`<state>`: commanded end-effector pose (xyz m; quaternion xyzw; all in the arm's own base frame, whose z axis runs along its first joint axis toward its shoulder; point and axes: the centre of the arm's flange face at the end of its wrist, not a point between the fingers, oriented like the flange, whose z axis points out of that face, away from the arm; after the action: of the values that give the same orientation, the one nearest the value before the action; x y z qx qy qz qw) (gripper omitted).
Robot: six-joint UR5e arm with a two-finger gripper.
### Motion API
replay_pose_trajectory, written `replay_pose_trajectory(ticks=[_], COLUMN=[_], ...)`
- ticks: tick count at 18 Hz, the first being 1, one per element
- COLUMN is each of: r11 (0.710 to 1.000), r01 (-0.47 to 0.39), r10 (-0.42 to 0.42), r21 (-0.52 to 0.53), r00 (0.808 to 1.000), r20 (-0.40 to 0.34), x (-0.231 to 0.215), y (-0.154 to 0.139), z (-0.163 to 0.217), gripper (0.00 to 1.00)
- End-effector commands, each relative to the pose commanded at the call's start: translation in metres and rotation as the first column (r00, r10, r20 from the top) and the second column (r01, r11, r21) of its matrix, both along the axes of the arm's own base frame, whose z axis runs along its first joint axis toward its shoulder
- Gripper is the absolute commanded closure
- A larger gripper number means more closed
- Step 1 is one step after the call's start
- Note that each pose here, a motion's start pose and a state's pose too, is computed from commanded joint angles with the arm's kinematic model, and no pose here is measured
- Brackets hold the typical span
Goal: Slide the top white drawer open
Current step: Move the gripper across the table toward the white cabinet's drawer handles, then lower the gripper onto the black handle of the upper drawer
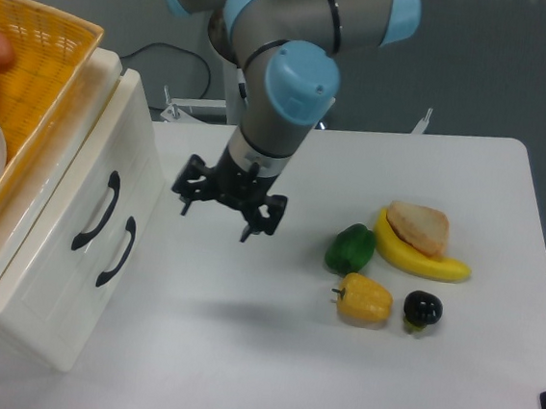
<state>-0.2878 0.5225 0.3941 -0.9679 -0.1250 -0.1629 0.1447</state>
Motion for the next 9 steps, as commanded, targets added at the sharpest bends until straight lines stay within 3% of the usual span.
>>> replay_pose_trajectory(ticks=[9], r11=[0.999], r01=[-0.044], r10=[0.044], r21=[-0.008], r00=[0.996], r20=[0.074], x=[0.036], y=[0.021], z=[0.000], gripper=[0.00])
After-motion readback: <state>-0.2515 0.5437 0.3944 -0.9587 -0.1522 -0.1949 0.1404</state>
